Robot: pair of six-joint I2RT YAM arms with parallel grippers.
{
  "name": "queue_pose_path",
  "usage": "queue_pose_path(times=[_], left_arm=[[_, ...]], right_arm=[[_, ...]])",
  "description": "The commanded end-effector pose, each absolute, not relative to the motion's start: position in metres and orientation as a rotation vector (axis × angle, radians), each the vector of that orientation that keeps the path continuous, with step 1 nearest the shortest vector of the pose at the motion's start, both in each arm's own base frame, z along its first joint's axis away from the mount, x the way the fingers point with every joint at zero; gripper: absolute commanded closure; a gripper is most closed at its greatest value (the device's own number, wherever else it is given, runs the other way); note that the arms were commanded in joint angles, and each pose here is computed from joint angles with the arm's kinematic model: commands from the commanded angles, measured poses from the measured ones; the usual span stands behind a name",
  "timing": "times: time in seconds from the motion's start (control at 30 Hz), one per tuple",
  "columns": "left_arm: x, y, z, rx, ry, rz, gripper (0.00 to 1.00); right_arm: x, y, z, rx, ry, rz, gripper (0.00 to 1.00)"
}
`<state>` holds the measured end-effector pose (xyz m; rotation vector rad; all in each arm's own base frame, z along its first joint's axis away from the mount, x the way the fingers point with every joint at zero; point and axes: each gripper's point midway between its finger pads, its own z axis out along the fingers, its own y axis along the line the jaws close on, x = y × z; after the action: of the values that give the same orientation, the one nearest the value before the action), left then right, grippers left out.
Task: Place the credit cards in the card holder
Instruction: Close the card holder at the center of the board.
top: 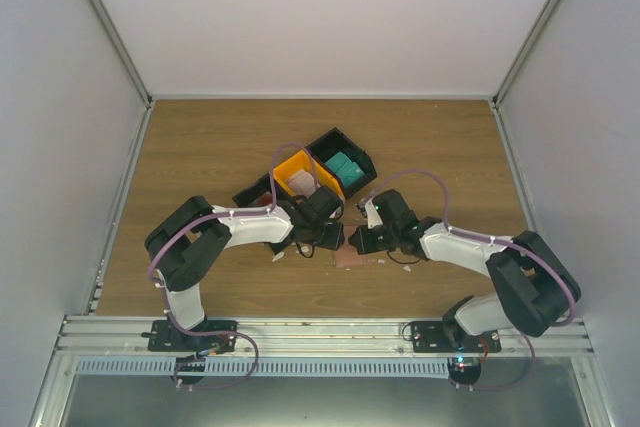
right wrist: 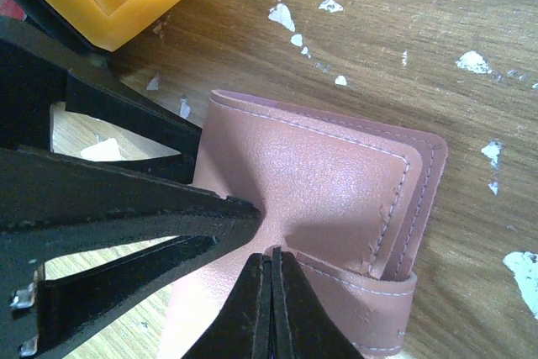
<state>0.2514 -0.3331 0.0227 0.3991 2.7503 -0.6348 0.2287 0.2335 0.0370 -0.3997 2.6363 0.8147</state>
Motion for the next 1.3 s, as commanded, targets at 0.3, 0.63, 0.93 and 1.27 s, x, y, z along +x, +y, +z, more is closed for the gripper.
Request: queue_pose_path(times=[0.3,0.63,0.93,1.27], left_arm=[[0.222,-0.291,-0.039,0.413,2.963,-0.382,0.66],[0.222,-0.291,-0.038,0.412,2.964,-0.385,0.66],[0.222,-0.292,-0.039,0.414,2.965,-0.384,0.66],[0.222,-0.292,-0.040,0.416,2.967,-0.379,0.66]], right_arm=[[0.178,0.225,0.017,-0.490,2.800,0.837,0.99],[0.176,0.227,0.007,-0.532,2.826,0.802,0.99],[0.164,0.214,-0.011,-0.509,2.911,0.711,0.99],[0.149,0.205,-0.026,-0.495,2.978,0.653,0.99]])
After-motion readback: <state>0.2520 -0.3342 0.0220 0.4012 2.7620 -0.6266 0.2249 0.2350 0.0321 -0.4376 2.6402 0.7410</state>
